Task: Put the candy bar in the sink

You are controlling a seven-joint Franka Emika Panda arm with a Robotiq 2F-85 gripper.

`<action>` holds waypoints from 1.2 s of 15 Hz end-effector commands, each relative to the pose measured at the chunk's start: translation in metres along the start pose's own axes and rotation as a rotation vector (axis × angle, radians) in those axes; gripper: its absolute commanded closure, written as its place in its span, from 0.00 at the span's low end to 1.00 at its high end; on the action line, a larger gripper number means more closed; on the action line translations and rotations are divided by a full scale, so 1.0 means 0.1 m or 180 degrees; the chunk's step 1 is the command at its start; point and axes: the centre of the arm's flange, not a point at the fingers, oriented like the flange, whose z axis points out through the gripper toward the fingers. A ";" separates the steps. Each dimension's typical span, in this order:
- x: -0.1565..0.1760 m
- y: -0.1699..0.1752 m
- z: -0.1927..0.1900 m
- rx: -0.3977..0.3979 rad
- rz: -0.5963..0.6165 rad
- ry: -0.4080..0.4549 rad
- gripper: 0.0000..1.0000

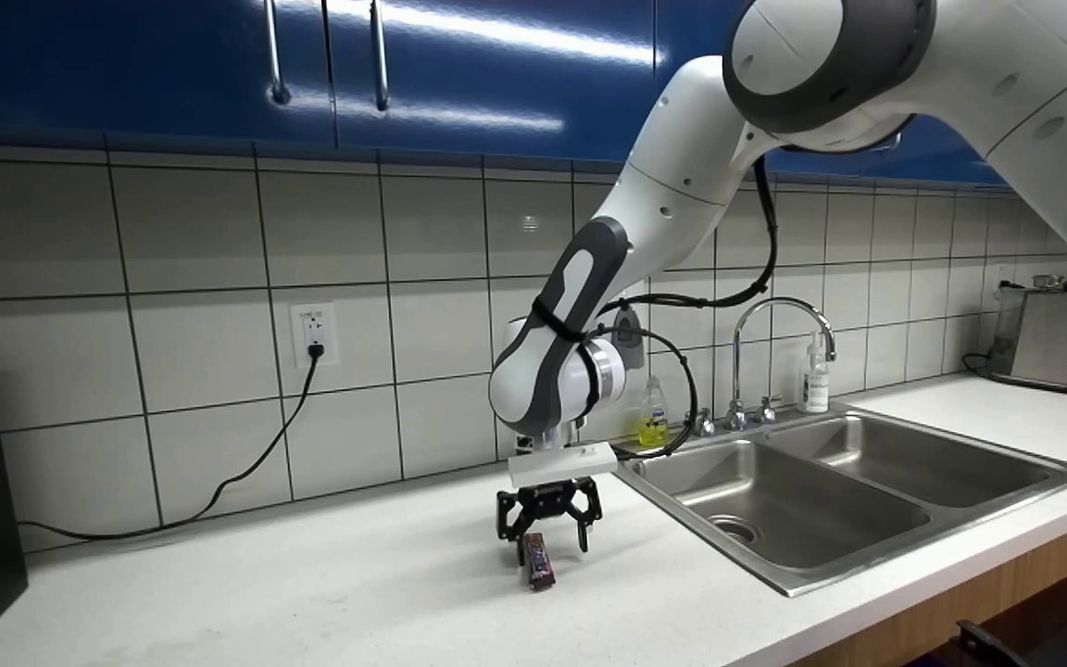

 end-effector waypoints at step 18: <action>0.11 -0.02 -0.18 0.0001 0.0043 0.0037 0.94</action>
